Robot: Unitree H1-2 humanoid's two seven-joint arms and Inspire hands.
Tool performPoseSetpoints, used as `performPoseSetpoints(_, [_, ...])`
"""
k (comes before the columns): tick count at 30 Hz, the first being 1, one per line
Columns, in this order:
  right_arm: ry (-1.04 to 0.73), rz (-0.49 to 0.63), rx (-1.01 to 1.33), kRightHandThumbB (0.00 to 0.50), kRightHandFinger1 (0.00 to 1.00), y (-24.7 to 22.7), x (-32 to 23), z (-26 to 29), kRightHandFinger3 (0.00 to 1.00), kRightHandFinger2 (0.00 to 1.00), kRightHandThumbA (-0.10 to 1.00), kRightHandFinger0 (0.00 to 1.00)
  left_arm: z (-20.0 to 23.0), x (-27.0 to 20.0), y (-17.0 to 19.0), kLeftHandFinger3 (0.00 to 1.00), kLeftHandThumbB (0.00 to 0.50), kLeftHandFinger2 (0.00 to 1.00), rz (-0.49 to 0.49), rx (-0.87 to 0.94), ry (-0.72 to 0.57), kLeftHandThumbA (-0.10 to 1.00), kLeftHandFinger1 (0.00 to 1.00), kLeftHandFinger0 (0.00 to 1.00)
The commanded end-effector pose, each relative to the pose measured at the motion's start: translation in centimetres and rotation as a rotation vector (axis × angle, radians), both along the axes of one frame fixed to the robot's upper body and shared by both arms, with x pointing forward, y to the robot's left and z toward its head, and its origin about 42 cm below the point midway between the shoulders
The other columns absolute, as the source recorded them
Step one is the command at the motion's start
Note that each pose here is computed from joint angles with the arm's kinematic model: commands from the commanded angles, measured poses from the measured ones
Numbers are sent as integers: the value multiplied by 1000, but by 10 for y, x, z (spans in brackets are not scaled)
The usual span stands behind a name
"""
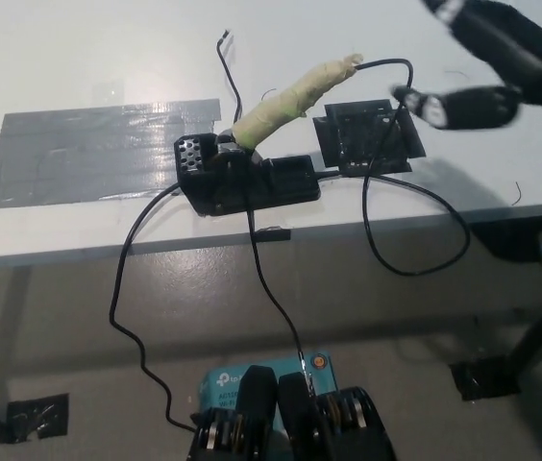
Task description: The robot uses its right hand to grab the soldering gun kept on the middle of the table and pulls it out of its base and keep it on the right side of the base
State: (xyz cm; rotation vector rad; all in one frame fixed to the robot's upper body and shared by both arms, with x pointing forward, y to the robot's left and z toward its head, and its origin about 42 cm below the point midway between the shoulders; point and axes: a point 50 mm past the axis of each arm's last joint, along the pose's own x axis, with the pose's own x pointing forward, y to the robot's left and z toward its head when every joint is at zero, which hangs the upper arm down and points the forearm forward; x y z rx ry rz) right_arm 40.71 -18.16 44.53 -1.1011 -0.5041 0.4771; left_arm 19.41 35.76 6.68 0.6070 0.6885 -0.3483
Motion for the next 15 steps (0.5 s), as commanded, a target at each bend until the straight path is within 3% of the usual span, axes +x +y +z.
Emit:
performPoseSetpoints(1, [-105, -21, -146, 355, 1000, 20, 8, 28, 1000, 1000, 500, 1000, 9, 2, 4, 1000, 137, 1000, -25, 27, -4, 525, 975, 1000])
performPoseSetpoints(3, [-112, -39, -212, 327, 1000, 33, 18, 35, 1000, 1000, 503, 1000, 9, 2, 3, 1000, 144, 1000, -14, 13, -7, 498, 974, 995])
performPoseSetpoints(6, [-172, -39, -244, 322, 1000, 45, 29, 43, 1000, 1000, 457, 1000, 11, 4, 4, 1000, 143, 1000, -21, 20, -11, 505, 968, 987])
performPoseSetpoints(10, [-232, -39, -319, 325, 1000, 56, 39, 45, 1000, 1000, 489, 1000, 12, 6, 4, 1000, 152, 1000, -21, 16, -13, 509, 969, 981])
performPoseSetpoints(15, [-244, -25, -427, 392, 1000, 72, 51, 36, 1000, 1000, 511, 1000, 13, 7, 3, 1000, 152, 1000, -20, 12, -17, 505, 971, 969])
